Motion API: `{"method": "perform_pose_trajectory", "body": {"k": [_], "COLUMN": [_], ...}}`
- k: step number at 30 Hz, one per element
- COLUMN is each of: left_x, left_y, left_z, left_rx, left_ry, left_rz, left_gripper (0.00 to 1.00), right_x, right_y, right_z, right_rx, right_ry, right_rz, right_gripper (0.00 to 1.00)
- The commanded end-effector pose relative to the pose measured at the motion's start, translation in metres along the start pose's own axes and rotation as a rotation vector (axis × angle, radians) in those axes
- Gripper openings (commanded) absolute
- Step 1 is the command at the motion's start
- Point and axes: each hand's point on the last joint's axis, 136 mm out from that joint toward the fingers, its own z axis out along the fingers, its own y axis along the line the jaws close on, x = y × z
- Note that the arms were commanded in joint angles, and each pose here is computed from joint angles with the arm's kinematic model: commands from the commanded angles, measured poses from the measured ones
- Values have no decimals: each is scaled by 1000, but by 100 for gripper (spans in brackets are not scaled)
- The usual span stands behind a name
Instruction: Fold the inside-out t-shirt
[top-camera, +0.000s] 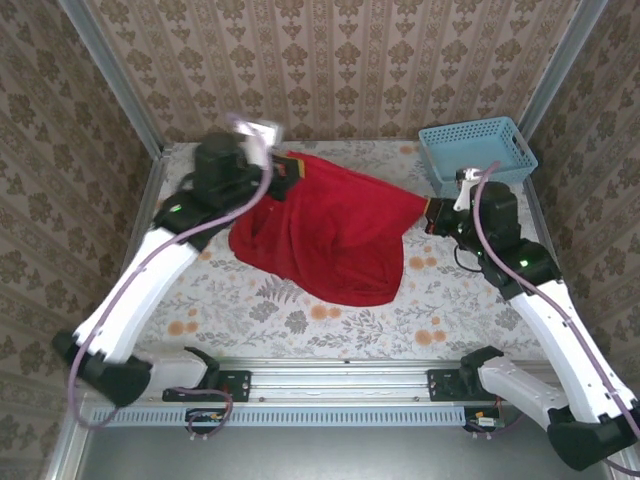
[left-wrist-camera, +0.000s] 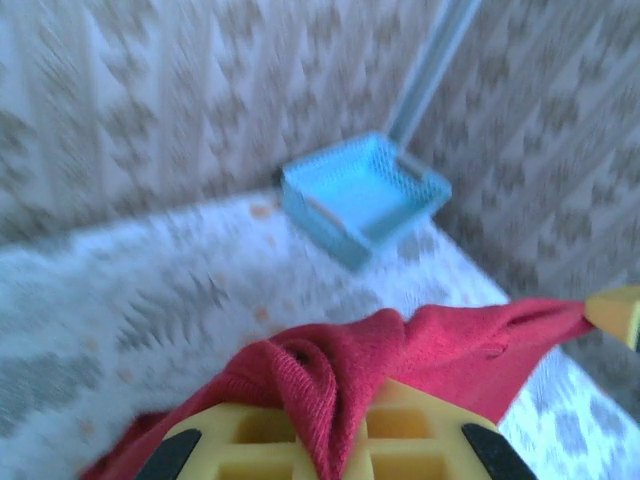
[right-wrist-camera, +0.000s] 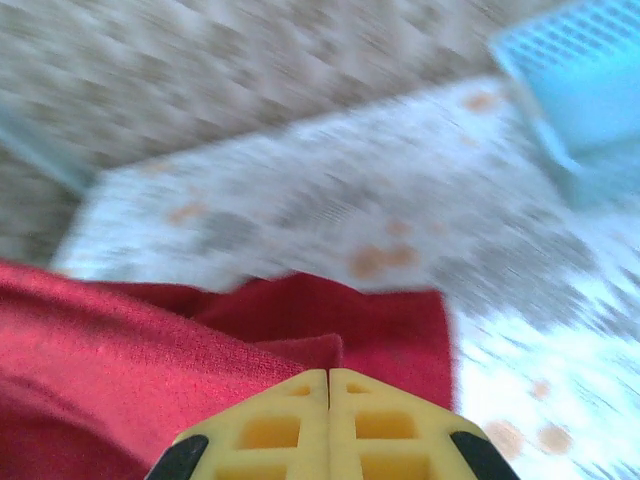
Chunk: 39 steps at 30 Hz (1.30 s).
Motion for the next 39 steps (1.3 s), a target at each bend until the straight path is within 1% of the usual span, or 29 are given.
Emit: {"method": "perform_pose_trajectory", "body": {"k": [1,3,5,8,9,10,11,13,15,16,18,21,22,25,27,30,33,37,39], "left_x": [80,107,127,141,145,150,154,171,192,202,224,246,249,253,253,255,259,263,264], "left_y": [-29,-44,-45,-19,-5,10,25,68,110,129,169,205,214,233,241,245,245,243,244], "left_z": [65,87,100,94,86,76,66,40,13,0,-27,-51,-55,-61,-61,-59,-57,-55,-54], "left_rx": [116,167,166,62,12,-38,-80,-199,-310,-362,-465,-533,-535,-536,-535,-524,-517,-504,-501], "left_ry": [246,316,364,368,359,351,345,347,345,342,339,310,289,233,221,204,198,200,203], "left_rz": [-14,-25,-52,-83,-91,-107,-128,-217,-325,-371,-482,-622,-665,-741,-769,-794,-810,-821,-822], "left_gripper": [8,19,29,42,48,52,54,57,58,59,60,60,60,59,59,59,59,60,60], "right_x": [24,35,46,56,58,60,61,63,66,69,82,111,125,155,175,195,211,227,229], "right_y": [-76,-103,-122,-135,-132,-125,-121,-103,-74,-56,-18,45,70,123,148,178,188,179,181], "right_z": [-2,3,11,24,30,36,40,44,46,48,54,70,76,93,107,124,144,171,177], "right_rx": [292,351,380,406,384,343,322,295,255,218,114,-57,-114,-219,-255,-303,-276,-179,-177], "right_ry": [43,68,102,146,161,179,195,217,213,210,226,288,319,392,440,498,545,581,583], "right_rz": [73,132,191,203,194,182,169,88,-23,-70,-116,-178,-211,-262,-276,-286,-302,-327,-343], "right_gripper": [0,0,0,0,4,18,28,44,53,56,57,58,58,58,58,59,61,59,57]}}
